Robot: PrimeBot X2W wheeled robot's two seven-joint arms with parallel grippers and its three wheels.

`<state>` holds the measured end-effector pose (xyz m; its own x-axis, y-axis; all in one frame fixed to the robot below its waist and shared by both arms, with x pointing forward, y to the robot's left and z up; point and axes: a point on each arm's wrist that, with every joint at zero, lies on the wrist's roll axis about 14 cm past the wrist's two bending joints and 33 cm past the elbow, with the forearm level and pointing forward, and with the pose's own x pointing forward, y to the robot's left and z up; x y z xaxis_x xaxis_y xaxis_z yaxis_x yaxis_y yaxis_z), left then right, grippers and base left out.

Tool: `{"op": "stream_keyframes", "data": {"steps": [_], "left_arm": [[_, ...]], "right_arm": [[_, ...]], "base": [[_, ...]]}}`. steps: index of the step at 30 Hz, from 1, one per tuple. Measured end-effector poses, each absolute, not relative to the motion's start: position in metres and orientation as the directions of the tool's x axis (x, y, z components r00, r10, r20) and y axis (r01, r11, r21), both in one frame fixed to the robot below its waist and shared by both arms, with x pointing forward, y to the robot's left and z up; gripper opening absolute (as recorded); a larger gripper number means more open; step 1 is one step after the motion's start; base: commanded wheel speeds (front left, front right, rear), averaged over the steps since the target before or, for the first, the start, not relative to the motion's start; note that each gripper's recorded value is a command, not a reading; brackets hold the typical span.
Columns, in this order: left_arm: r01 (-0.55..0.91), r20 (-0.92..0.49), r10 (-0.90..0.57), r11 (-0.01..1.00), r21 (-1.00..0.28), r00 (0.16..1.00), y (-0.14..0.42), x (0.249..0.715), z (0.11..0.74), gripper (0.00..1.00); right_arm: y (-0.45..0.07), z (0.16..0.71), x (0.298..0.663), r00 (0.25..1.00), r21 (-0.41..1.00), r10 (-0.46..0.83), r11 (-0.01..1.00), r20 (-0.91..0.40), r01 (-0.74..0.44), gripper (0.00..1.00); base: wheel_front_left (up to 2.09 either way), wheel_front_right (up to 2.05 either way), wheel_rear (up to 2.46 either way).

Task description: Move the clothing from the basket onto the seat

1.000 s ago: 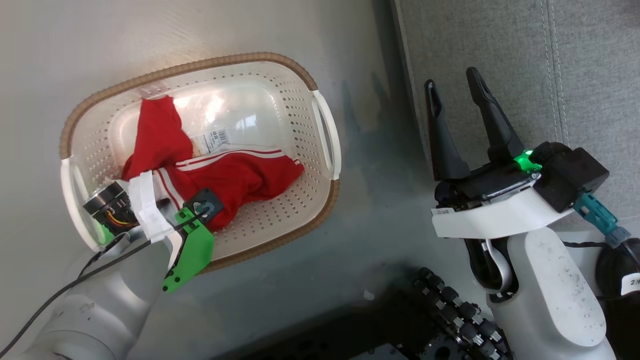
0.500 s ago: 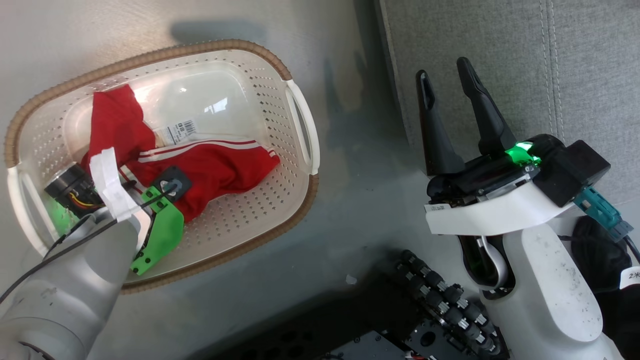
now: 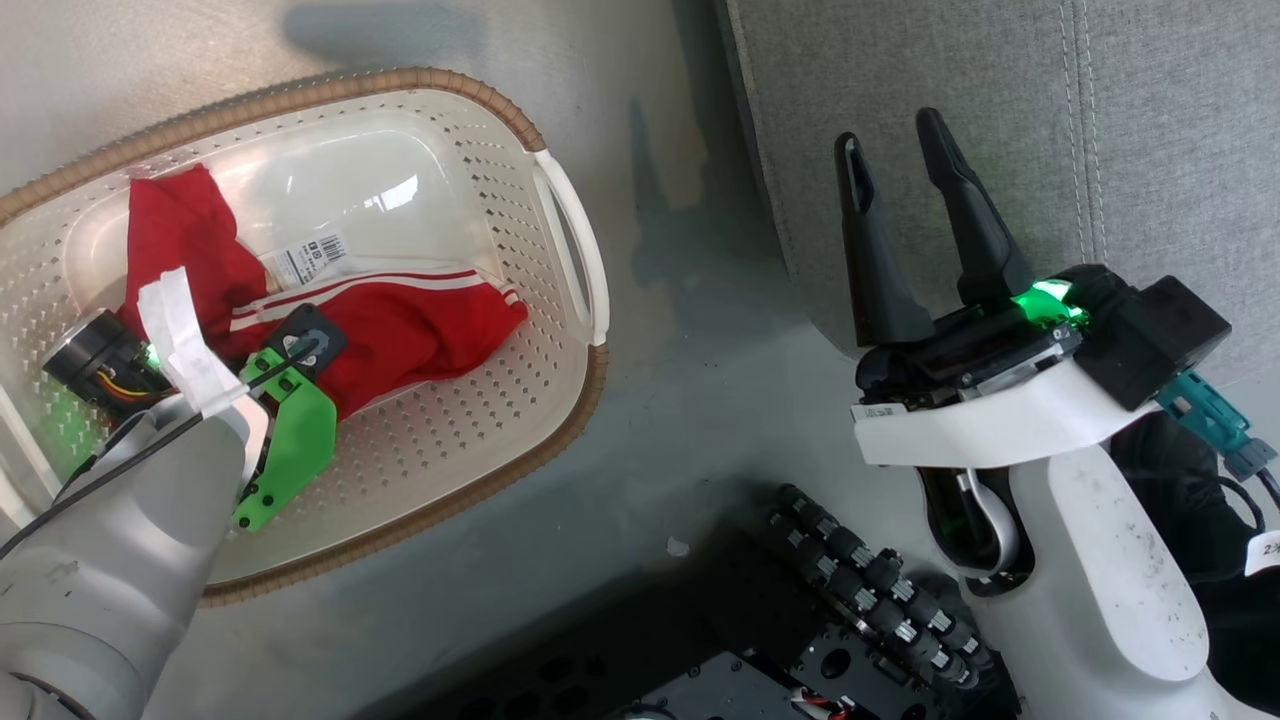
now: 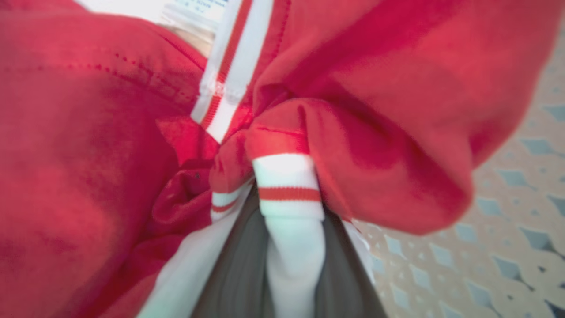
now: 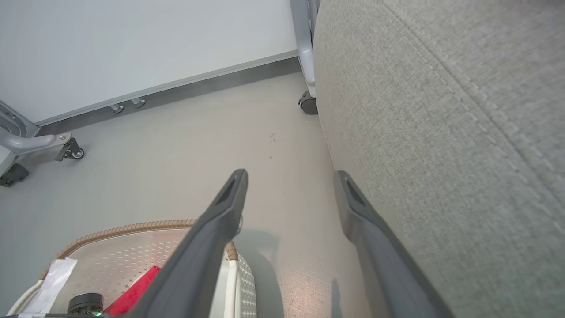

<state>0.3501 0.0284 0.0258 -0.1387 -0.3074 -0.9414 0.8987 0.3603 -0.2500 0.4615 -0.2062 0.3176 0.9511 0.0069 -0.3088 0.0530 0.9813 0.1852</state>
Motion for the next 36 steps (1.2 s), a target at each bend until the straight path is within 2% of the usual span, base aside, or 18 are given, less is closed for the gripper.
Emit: {"op": "stream_keyframes", "data": {"steps": [10, 17, 27, 36], "left_arm": [[0.896, -0.915, -0.396, 0.372, -0.241, -0.082, 0.013, 0.359, 0.045, 0.00], [0.882, -0.867, -0.499, 0.408, -0.236, -0.001, -0.010, 0.369, 0.080, 0.00], [0.799, -0.746, -0.628, 0.556, -0.229, 0.223, -0.041, 0.398, 0.151, 0.00], [0.691, -0.625, -0.649, 0.685, -0.231, 0.433, -0.044, 0.430, 0.219, 0.00]], "right_arm": [[-0.208, 0.335, 0.469, 0.965, 0.162, 0.007, 0.986, -0.261, 0.037, 1.00], [-0.208, 0.354, 0.470, 0.976, 0.136, 0.007, 0.990, -0.218, 0.023, 1.00], [-0.203, 0.385, 0.463, 0.987, 0.119, 0.019, 0.993, -0.159, 0.000, 1.00], [-0.200, 0.416, 0.454, 0.994, 0.112, 0.037, 0.993, -0.098, -0.026, 1.00]], "base": [[0.00, 0.00, 0.00], [0.00, 0.00, 0.00], [0.00, 0.00, 0.00], [0.00, 0.00, 0.00]]}}
